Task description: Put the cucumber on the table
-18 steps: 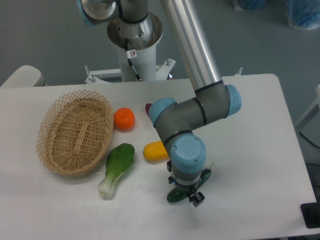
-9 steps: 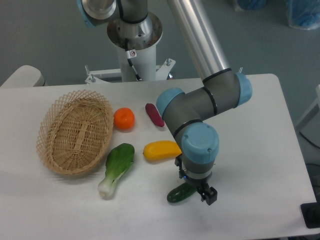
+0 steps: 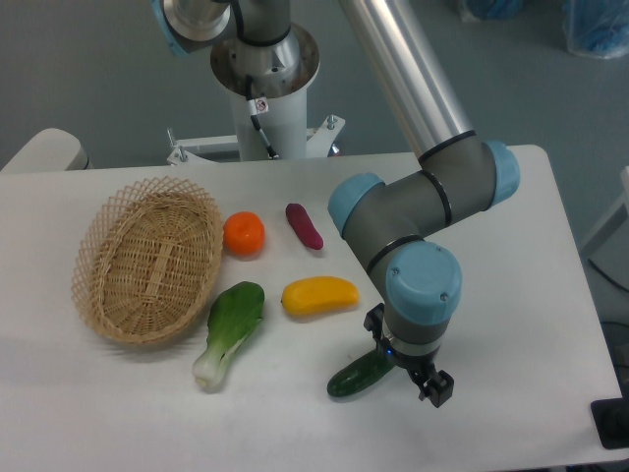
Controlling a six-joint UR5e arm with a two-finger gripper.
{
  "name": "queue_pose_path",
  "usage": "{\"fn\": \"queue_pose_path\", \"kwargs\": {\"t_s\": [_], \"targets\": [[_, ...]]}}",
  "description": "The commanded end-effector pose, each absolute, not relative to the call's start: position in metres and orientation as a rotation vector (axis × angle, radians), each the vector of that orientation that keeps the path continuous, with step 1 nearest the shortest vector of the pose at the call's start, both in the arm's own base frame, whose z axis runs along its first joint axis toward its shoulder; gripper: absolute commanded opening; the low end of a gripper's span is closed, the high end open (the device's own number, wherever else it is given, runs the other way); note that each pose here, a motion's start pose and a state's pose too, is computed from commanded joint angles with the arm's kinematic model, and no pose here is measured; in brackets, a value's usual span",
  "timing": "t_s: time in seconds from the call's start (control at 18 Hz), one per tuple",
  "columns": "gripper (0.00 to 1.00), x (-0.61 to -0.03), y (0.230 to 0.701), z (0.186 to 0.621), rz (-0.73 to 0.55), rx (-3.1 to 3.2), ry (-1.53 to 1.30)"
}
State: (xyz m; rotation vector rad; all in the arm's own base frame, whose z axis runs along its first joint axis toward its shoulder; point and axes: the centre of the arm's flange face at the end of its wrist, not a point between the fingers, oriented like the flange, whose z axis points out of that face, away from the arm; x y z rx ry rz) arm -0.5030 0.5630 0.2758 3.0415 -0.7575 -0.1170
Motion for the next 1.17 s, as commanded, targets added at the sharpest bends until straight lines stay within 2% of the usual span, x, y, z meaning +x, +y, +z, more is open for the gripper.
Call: {"fn": "queue_pose_path", "kwargs": {"t_s": [1.17], "targets": [[1.0,-0.498,0.563,0.264,-0.098,3.027,-0.761]]}}
